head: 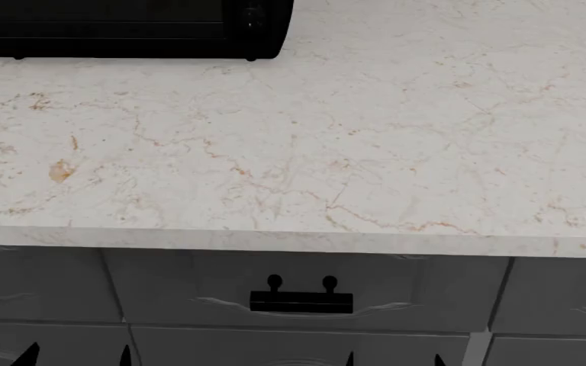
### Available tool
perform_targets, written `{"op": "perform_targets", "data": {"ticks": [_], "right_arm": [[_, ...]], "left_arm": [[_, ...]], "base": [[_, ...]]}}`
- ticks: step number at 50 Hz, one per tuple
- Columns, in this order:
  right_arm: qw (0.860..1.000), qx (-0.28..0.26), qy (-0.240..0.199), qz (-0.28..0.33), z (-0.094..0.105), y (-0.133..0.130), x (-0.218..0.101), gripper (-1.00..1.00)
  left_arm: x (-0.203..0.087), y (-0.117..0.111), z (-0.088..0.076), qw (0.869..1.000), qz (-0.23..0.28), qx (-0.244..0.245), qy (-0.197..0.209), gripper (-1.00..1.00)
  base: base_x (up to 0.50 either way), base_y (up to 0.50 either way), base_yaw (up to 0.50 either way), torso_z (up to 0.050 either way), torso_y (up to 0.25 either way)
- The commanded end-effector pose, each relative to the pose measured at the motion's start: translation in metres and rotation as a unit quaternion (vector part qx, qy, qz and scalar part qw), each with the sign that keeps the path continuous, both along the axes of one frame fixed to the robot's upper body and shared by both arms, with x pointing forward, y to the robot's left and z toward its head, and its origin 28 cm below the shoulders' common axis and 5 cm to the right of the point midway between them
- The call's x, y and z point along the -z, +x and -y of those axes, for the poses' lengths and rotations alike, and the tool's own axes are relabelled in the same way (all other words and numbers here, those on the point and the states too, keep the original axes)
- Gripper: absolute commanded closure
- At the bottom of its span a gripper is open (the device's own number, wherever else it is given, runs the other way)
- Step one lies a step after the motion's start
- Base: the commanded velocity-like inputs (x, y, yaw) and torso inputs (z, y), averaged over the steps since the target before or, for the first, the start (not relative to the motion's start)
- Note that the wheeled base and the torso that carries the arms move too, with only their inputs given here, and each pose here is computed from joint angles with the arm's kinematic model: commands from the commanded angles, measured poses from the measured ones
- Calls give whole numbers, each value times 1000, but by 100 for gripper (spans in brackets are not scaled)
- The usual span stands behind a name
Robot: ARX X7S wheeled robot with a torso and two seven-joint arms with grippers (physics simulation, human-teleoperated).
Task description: Turn on the toaster oven by setting the timer.
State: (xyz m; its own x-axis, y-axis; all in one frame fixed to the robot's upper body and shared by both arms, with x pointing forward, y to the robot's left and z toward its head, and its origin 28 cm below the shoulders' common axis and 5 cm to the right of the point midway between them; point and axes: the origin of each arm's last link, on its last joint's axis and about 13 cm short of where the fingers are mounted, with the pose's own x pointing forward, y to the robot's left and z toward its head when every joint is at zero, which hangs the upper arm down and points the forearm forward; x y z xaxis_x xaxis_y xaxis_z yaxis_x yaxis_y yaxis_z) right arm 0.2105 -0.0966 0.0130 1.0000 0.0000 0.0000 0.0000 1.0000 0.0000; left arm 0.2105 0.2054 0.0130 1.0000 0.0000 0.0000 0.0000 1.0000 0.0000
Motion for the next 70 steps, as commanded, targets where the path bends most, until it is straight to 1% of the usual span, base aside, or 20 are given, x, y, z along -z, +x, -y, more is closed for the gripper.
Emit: {"op": "perform_targets", "data": {"ticks": [1,9,12,13,14,15,16,22,25,34,40,50,55,58,60,61,62,63,66,70], "right_arm": [[1000,0,0,0,-1,0,1,-100],[1000,8,1,-3,2,-1,5,-100],[1000,10,2,-5,2,-1,7,-100],[1000,11,2,-6,2,-1,6,-100],[1000,11,2,-6,2,-1,6,-100],[1000,14,1,-7,3,-1,6,-100],[1000,16,2,-6,3,-1,7,-100],[1000,16,1,-6,3,-1,6,-100],[1000,17,0,-7,3,-1,6,-100],[1000,13,-1,-7,2,1,5,-100],[1000,10,-3,-7,2,1,4,-100],[1000,6,-9,0,1,2,-3,-100],[1000,5,-17,11,3,4,-16,-100],[999,2,-29,31,5,9,-34,-100],[998,3,-36,44,7,13,-49,-100],[998,4,-42,55,9,15,-59,-100],[997,6,-43,63,11,17,-69,-100],[997,5,-46,69,12,18,-77,-100],[996,3,-52,78,13,19,-89,-100],[994,7,-54,90,16,21,-104,-100]], "left_arm": [[1,0,0,1000,0,0,0,-100],[1,1,2,1000,8,-2,3,-100],[5,0,2,1000,19,5,19,-100],[6,0,2,1000,5,-3,6,-100],[4,-1,2,1000,0,5,-7,-100],[1,-2,2,1000,10,9,-12,-100],[1,-3,2,1000,13,8,0,-100],[-2,-3,2,1000,21,4,-3,-100],[-3,-4,3,1000,19,4,-11,-100],[-8,-5,3,1000,25,3,-2,-100],[-8,-6,3,1000,18,4,-1,-100],[-13,-7,2,1000,18,12,-6,-100],[-20,-6,1,999,25,19,4,-100],[-32,-4,-2,999,31,31,10,-100],[-45,0,-5,999,33,29,9,-100],[-53,2,-6,999,39,29,16,-100],[-61,4,-8,999,35,27,23,-100],[-70,5,-11,999,32,25,20,-100],[-85,6,-14,999,35,29,17,-100],[-112,6,-20,998,44,37,9,-100]], "base": [[0,0,0,0,0],[0,0,0,0,0],[0,0,0,0,0],[0,0,0,0,0],[0,0,0,0,0],[0,0,0,45,35],[0,0,0,50,49],[0,0,0,50,50],[0,0,0,50,49],[0,0,0,50,48],[0,0,0,50,49],[0,0,0,50,50],[0,0,0,50,48],[0,0,0,17,16],[0,0,0,0,0],[0,0,0,0,0],[0,0,0,0,0],[0,0,0,0,0],[0,0,0,0,0],[0,0,0,0,0]]}}
